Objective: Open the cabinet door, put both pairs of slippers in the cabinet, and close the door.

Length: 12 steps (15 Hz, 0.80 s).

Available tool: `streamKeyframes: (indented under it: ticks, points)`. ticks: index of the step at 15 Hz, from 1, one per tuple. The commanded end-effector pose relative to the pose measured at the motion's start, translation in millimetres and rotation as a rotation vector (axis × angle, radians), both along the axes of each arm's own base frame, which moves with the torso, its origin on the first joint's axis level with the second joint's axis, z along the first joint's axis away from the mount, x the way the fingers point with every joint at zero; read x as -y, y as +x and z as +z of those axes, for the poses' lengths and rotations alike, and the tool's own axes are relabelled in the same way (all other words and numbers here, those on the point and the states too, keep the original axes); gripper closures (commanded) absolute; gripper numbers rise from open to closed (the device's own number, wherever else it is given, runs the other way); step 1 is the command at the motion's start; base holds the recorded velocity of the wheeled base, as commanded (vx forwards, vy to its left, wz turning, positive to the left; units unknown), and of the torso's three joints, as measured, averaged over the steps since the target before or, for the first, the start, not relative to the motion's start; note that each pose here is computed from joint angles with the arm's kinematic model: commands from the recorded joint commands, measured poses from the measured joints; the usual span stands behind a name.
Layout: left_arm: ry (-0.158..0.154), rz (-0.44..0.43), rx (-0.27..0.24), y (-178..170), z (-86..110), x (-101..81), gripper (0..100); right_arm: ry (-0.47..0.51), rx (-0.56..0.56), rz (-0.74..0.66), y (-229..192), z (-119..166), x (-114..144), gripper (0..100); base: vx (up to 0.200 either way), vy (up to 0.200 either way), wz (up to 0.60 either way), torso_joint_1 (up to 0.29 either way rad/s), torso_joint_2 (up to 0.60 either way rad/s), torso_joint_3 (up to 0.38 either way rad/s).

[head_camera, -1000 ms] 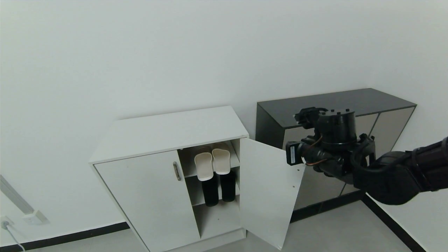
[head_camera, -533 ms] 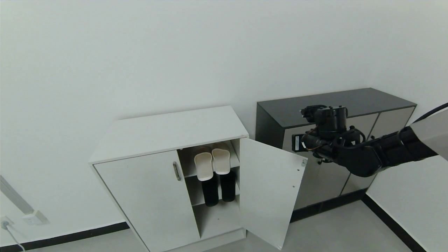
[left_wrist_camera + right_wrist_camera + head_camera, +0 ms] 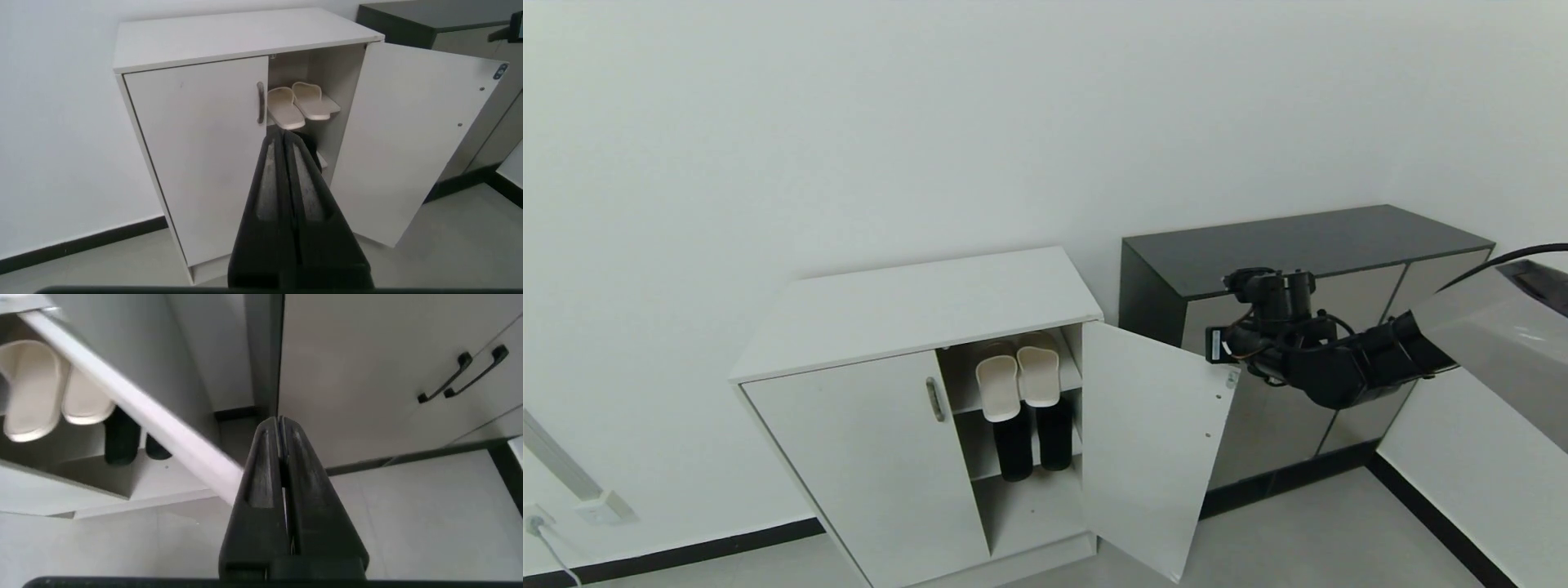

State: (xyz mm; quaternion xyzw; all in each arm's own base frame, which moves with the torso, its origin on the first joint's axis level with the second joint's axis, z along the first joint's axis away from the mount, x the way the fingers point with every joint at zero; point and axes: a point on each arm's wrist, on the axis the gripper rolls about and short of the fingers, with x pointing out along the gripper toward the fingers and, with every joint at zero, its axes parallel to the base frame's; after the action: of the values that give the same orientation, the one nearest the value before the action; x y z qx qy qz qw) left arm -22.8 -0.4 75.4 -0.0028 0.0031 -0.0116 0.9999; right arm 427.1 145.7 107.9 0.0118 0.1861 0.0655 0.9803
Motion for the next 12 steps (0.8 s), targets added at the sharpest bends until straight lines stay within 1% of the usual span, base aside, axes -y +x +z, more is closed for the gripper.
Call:
streamKeyframes:
  ticks: [1, 7, 9, 11, 12]
  points:
    - [-0.001, -0.001, 0.0, 0.0, 0.0, 0.0, 100, -0.008, -0.024, -0.011, 9.8, -16.8, 1.9, 100, 0.0, 0.0, 0.0, 0.0, 0.0, 0.0]
    - [-0.001, -0.001, 0.0, 0.0, 0.0, 0.0, 100, -0.009, -0.051, 0.002, 9.1, -26.3, 1.0, 100, 0.0, 0.0, 0.0, 0.0, 0.0, 0.0]
    - [-0.001, 0.0, 0.0, 0.0, 0.0, 0.0, 100, -0.014, -0.07, 0.012, 1.0, -27.7, -1.3, 100, 0.0, 0.0, 0.0, 0.0, 0.0, 0.0]
    - [-0.001, 0.0, 0.0, 0.0, 0.0, 0.0, 100, 0.001, -0.087, 0.026, -11.1, -25.9, -7.2, 100, 0.0, 0.0, 0.0, 0.0, 0.0, 0.0]
    - [-0.001, -0.001, 0.0, 0.0, 0.0, 0.0, 100, 0.024, -0.096, 0.046, -22.0, -21.0, -11.2, 100, 0.0, 0.0, 0.0, 0.0, 0.0, 0.0]
